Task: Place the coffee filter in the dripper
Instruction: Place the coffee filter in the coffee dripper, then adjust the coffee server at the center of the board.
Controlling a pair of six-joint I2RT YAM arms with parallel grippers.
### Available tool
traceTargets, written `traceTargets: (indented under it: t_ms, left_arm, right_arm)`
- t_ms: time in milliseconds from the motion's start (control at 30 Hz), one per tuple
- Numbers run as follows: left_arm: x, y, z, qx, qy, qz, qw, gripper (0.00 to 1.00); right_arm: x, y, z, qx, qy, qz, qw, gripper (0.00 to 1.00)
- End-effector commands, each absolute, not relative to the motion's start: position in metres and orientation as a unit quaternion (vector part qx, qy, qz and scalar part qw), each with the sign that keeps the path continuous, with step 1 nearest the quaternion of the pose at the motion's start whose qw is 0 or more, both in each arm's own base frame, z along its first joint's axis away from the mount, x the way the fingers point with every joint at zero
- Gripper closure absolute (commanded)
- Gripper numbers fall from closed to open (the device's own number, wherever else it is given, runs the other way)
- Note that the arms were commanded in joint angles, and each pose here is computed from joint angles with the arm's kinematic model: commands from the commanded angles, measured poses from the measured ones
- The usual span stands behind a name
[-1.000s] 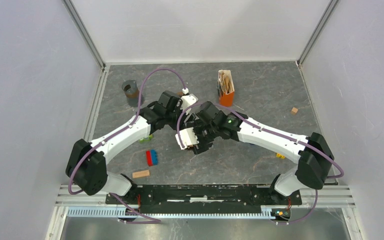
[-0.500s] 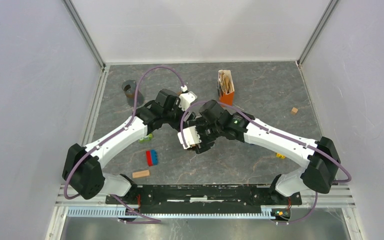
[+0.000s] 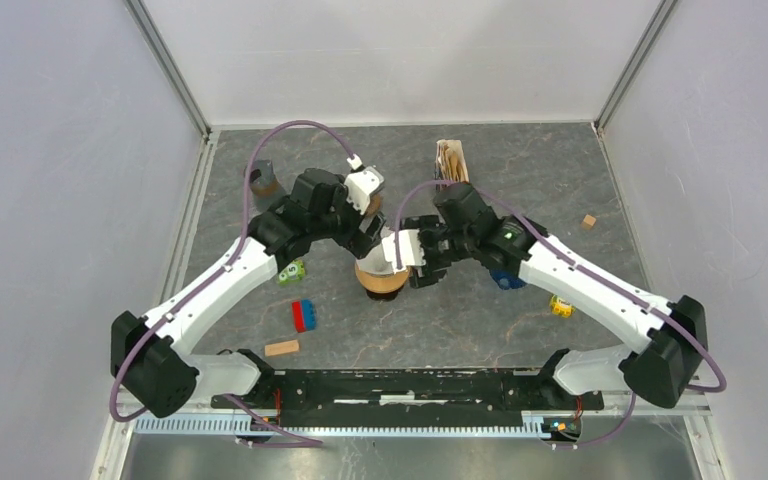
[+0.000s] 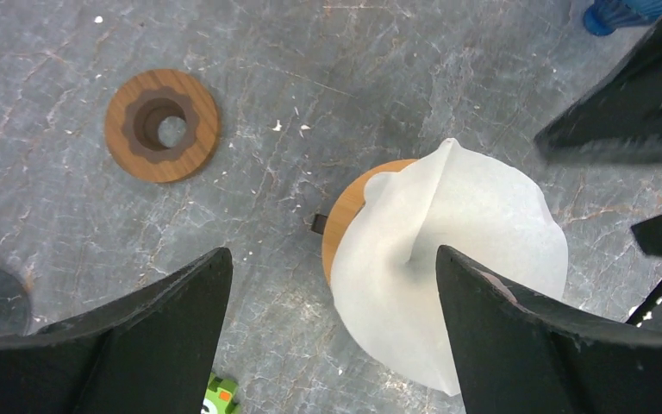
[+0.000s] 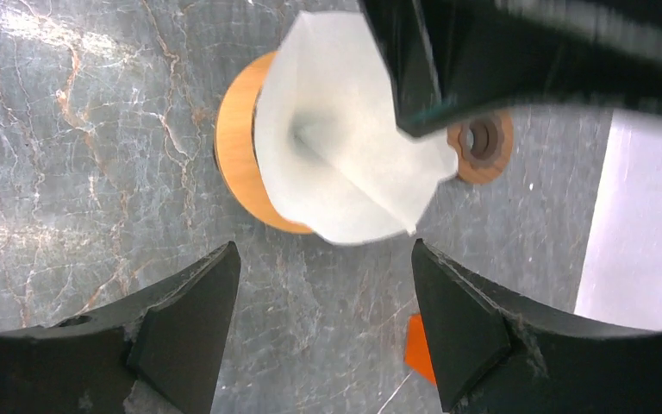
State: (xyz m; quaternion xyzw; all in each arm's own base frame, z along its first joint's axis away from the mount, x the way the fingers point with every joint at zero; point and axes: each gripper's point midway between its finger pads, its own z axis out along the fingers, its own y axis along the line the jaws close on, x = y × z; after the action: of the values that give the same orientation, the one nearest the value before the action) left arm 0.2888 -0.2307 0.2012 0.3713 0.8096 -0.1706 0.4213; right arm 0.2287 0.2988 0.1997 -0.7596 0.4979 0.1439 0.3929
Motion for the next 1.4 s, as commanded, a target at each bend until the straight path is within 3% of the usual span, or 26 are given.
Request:
traceTargets:
  t_ms: [0, 333, 733, 1367]
  left_arm:
    - [0.297, -0.227, 0.247, 0.357, 0.781, -0.189, 0.477, 0.06]
    - [0.273, -0.181, 0.264, 0.374, 0.766, -0.224, 0.473, 0.02]
    - [0.284, -0.162, 0.267, 0.316, 0.774, -0.223, 0.501, 0.01]
    - [0.313, -0.166, 0.294, 0.285, 0.756, -0.218, 0.547, 0.01]
  right_arm:
    - [0.229, 0.284, 0.221, -0.724, 0.507, 0.183, 0.430, 0.20]
    - [0.231, 0.258, 0.191, -0.569, 0.554, 0.304, 0.526, 0.12]
    - [0.235, 0.258, 0.127, -0.439, 0.606, 0.364, 0.555, 0.12]
    - [0.243, 0.309, 0.091, -0.408, 0.599, 0.358, 0.589, 0.14]
